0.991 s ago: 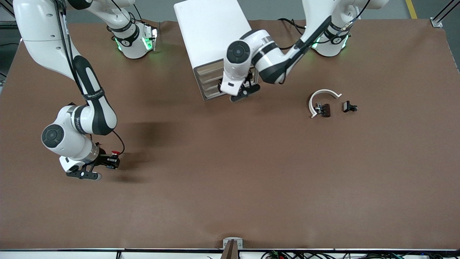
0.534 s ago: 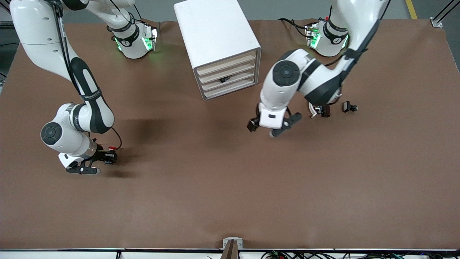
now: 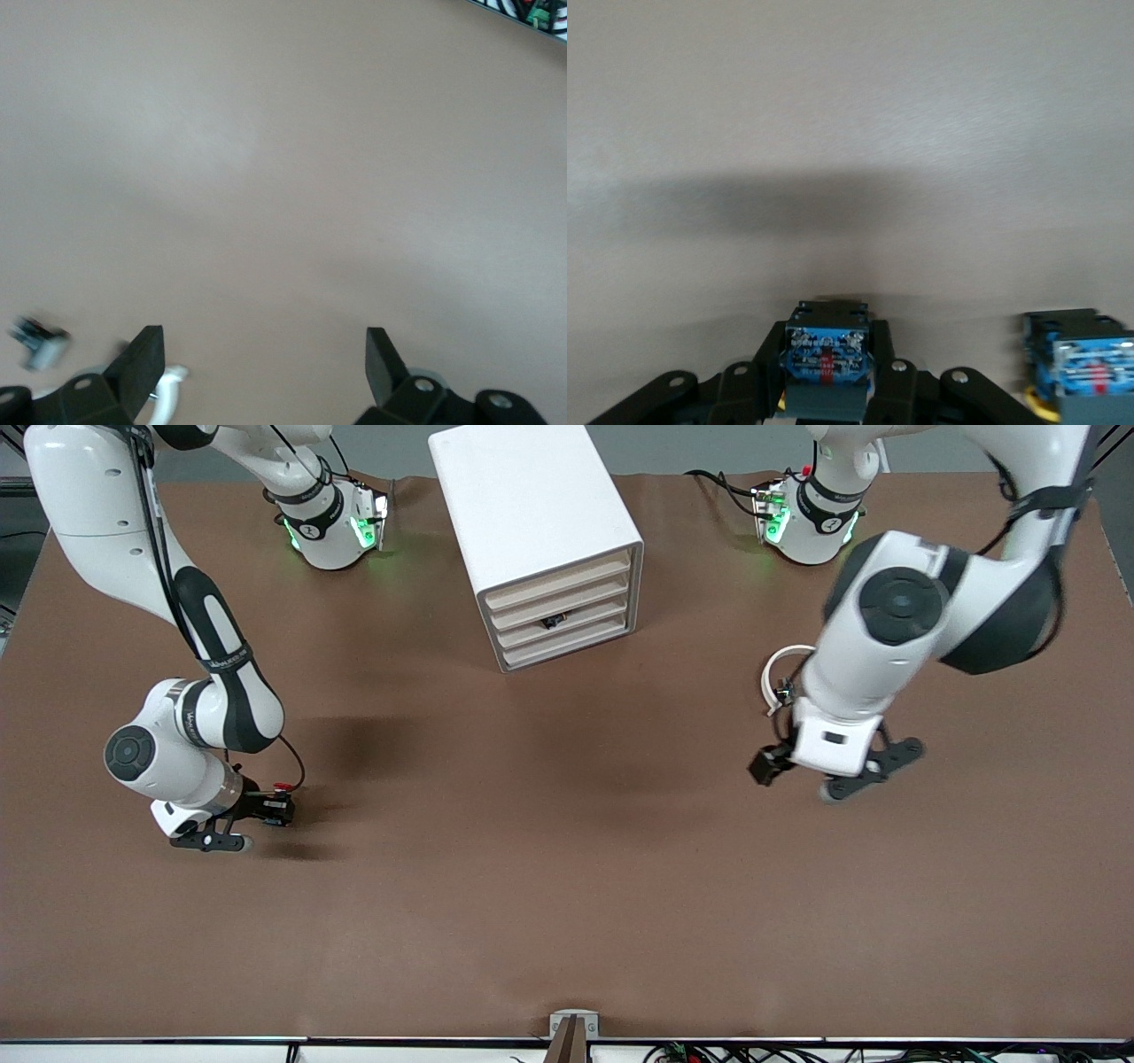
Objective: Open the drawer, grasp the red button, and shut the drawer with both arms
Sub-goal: 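Set the red button beside the yellow button with the right gripper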
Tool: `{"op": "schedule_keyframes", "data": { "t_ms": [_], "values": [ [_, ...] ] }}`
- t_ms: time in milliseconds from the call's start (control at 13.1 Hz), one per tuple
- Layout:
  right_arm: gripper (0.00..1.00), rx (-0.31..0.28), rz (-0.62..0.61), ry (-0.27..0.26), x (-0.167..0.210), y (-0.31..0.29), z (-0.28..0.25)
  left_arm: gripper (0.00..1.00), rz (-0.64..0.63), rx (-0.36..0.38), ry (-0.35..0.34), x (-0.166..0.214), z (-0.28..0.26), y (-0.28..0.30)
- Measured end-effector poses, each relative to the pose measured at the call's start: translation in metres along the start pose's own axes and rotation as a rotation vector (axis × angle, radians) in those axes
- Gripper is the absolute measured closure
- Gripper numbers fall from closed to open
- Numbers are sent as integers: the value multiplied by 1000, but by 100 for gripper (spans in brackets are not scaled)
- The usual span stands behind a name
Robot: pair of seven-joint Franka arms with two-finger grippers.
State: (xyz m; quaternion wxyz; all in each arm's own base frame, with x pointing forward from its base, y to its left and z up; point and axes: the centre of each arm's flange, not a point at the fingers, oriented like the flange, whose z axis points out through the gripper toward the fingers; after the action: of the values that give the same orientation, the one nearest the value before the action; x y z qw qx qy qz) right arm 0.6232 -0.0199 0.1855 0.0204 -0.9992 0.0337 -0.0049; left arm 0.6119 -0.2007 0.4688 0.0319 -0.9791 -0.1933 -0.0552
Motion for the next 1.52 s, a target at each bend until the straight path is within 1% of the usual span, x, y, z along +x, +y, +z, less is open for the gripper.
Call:
{"op": "schedule_keyframes", "data": {
  "t_ms": [76,229,381,610,686,839,915,1067,1143,1296,1448,1525],
  "values": [
    [59,4,-5,-2,-1,-4,1,0,36,6,1,10,-7,-11],
    [59,6,-7,0,-1,-6,1,0,107,27,-4,18,-21,-23],
    [59,6,-7,1,-1,-6,1,0,153,57,-25,17,-39,-36],
    [59,6,-8,1,-1,-6,1,0,201,58,-59,15,-79,-73],
    [52,6,-9,1,-1,-6,1,0,220,54,-62,16,-93,-87],
    [34,6,-12,1,-1,-7,1,0,293,46,-50,16,-119,-113],
    [23,7,-13,2,-1,-7,1,0,331,41,-47,16,-127,-124],
    [5,8,-18,6,0,-8,0,0,382,3,-58,17,-136,-149],
    [0,8,-25,10,1,-9,-1,0,393,-20,-67,19,-137,-166],
    [0,8,-48,27,6,-9,-8,0,409,-53,-78,19,-139,-196],
    [0,10,-62,47,12,-11,-23,0,413,-58,-76,9,-144,-205],
    [0,13,-64,44,15,-12,-34,0,418,-58,-74,3,-147,-205]
  ]
}}
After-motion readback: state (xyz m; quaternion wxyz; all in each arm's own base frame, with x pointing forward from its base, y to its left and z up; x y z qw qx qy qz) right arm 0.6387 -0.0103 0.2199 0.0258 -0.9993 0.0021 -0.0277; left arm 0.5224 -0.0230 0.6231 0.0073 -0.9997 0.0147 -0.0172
